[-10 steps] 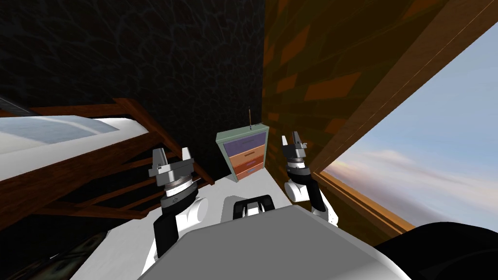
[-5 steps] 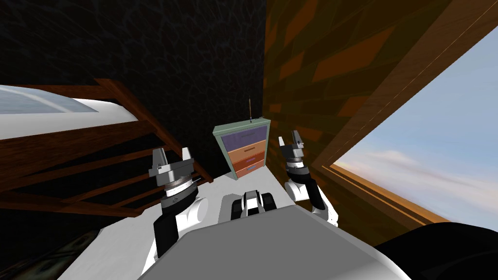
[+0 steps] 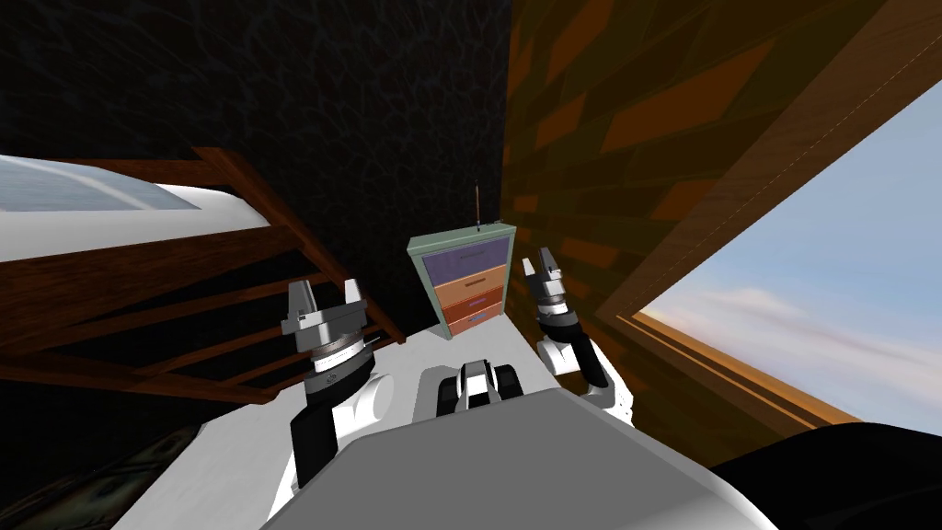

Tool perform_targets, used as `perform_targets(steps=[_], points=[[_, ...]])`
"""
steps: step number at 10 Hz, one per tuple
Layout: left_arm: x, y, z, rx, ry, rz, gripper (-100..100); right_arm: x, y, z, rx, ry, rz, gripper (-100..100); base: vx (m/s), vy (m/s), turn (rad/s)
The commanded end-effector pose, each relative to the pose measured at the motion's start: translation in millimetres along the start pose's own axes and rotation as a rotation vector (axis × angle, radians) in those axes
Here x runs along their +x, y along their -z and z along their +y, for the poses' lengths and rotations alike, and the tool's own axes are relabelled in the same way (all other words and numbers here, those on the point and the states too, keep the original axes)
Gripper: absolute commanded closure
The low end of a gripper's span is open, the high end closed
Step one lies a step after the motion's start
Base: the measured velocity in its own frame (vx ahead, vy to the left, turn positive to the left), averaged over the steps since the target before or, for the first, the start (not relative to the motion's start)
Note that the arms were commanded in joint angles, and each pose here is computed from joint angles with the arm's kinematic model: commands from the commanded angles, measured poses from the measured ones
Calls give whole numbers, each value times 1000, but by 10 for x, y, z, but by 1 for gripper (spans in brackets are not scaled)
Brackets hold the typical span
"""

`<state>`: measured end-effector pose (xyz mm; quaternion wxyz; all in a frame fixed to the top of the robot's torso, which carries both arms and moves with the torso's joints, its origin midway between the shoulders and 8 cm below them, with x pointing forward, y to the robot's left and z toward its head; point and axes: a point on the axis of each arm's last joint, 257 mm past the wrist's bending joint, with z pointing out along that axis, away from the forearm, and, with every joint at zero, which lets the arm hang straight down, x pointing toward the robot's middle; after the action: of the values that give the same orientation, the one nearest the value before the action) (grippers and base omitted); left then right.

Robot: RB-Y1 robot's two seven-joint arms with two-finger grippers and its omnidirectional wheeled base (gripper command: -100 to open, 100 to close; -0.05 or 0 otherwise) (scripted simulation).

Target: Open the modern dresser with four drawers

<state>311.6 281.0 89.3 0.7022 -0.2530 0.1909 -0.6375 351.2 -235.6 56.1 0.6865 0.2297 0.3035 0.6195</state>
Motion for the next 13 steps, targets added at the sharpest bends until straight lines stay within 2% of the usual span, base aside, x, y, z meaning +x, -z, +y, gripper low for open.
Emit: perform_targets(steps=[1,13], points=[[0,0,0,0,0,0,0,56,-31,-46,1,75,22,-100,1,20,20],[0,0,0,0,0,0,0,364,-238,-281,-27,515,131,-100,1,26,35]])
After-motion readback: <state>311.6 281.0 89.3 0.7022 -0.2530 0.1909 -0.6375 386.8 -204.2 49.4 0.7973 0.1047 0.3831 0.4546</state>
